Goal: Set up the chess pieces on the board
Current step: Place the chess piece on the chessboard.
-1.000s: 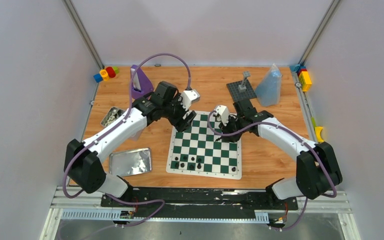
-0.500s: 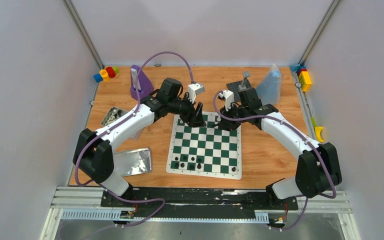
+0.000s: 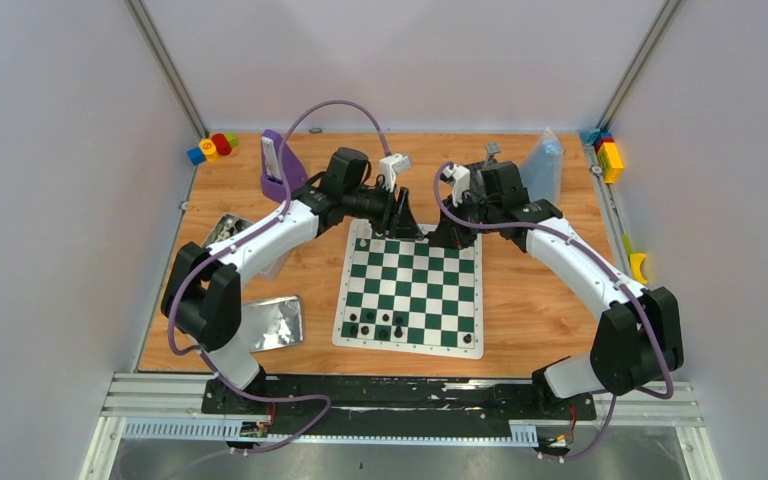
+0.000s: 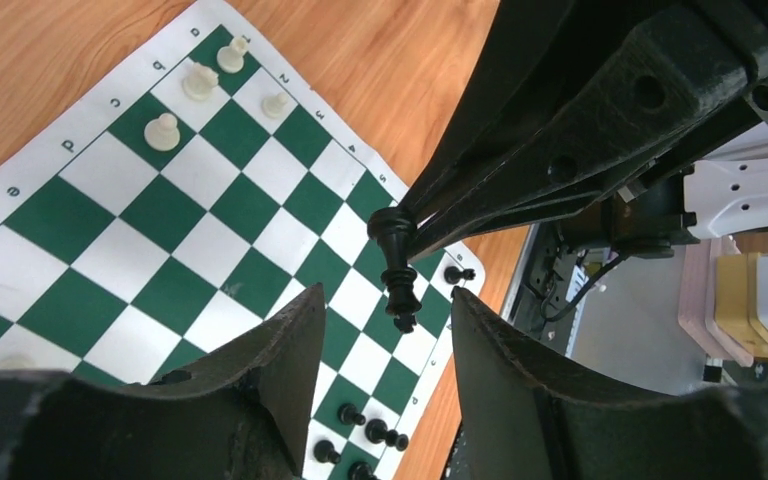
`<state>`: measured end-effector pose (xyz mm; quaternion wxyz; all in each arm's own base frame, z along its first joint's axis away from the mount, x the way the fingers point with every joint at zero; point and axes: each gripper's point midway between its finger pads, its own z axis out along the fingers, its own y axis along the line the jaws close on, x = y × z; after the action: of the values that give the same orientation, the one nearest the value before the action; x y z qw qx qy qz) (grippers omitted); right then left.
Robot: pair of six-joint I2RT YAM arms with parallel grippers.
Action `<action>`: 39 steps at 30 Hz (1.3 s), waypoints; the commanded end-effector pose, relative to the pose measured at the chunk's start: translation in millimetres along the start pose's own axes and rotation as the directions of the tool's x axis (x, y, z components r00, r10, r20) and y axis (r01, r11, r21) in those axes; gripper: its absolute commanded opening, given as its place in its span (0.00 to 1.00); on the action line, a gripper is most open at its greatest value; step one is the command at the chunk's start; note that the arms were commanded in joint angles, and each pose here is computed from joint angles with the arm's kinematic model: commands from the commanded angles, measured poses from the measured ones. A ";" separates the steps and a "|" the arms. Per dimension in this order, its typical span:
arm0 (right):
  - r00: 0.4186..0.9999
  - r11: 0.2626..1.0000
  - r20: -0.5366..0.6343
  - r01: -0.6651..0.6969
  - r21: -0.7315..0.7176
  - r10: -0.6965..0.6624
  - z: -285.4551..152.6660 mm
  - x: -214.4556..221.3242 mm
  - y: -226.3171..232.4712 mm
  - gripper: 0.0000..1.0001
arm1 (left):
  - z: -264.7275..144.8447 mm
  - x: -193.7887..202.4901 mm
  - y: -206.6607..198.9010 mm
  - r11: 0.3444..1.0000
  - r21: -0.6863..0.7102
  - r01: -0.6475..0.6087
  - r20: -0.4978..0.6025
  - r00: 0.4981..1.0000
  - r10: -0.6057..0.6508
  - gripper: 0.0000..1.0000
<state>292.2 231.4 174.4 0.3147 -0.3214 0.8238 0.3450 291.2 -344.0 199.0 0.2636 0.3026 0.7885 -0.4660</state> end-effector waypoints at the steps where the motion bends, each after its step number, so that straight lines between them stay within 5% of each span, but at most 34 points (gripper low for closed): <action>1: 0.998 0.999 0.062 0.013 -0.032 -0.011 -3.9 -24.5 7.3 0.00 | -2.0 -26.5 -17.3 0.997 0.071 -0.014 0.060 0.998 0.009 0.55; 6: 0.998 0.999 0.069 0.007 -0.033 -0.005 -4.8 -27.3 7.9 0.00 | -0.6 -25.4 -20.2 0.996 0.094 0.008 0.057 0.998 -0.013 0.47; 21: 0.996 0.997 0.077 -0.041 -0.072 0.046 -7.4 -31.0 7.4 0.00 | -0.6 -23.7 -15.2 0.998 0.062 0.019 0.060 0.998 -0.023 0.48; 39: 0.996 0.996 0.073 -0.050 -0.070 0.055 -5.5 -30.4 4.5 0.00 | -0.1 -24.6 -14.6 0.998 0.057 0.012 0.056 0.998 -0.015 0.34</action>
<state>295.0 232.5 179.0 0.2962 -0.2905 0.8264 0.3808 289.8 -351.9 208.3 0.2512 0.2822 0.7825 -0.4949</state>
